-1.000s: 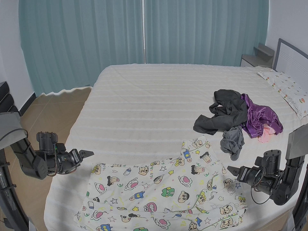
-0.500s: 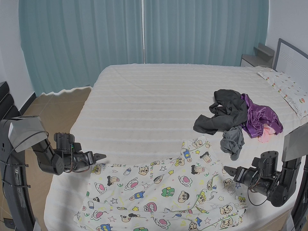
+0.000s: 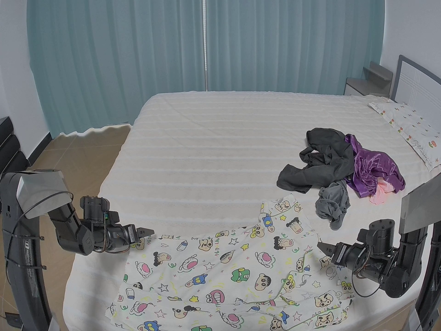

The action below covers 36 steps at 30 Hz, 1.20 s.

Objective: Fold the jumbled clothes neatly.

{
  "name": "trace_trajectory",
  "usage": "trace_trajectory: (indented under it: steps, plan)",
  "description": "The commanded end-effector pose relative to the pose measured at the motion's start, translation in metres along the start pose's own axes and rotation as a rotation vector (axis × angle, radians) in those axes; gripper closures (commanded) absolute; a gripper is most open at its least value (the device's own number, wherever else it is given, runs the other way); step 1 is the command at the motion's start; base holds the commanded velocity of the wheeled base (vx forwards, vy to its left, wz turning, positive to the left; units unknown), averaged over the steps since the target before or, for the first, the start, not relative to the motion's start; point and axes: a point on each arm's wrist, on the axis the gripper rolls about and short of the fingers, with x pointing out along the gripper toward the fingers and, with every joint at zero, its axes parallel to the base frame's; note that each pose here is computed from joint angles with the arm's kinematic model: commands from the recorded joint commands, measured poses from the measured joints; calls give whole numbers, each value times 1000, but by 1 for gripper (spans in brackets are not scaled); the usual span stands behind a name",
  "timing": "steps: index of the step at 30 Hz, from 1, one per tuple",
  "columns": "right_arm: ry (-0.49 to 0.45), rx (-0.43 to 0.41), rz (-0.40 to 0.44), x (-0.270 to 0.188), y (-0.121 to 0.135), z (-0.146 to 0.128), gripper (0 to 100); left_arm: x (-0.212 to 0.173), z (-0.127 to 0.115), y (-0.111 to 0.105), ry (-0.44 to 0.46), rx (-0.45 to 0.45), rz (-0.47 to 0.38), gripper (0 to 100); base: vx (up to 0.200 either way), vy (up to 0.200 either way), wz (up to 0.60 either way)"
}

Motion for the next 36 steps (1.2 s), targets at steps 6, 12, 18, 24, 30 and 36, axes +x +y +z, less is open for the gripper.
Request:
trace_trajectory:
  steps: [6,12,18,24,30,36]
  plan:
    - [-12,-1,9,4,1,0,0,5,-2,0,8,10,-1,100,0,0,0]
    - [-21,4,9,15,0,1,0,5,-2,0,4,11,2,100,0,0,0]
    - [-148,29,51,46,6,26,0,8,9,-3,-103,-21,49,100,0,0,0]
    - [-111,26,49,79,15,42,0,26,14,-2,-245,-63,67,100,0,0,0]
    - [-42,22,42,119,25,53,0,33,13,1,-261,-68,98,100,0,0,0]
    - [14,18,40,150,30,53,0,34,11,1,-256,-78,98,100,0,0,0]
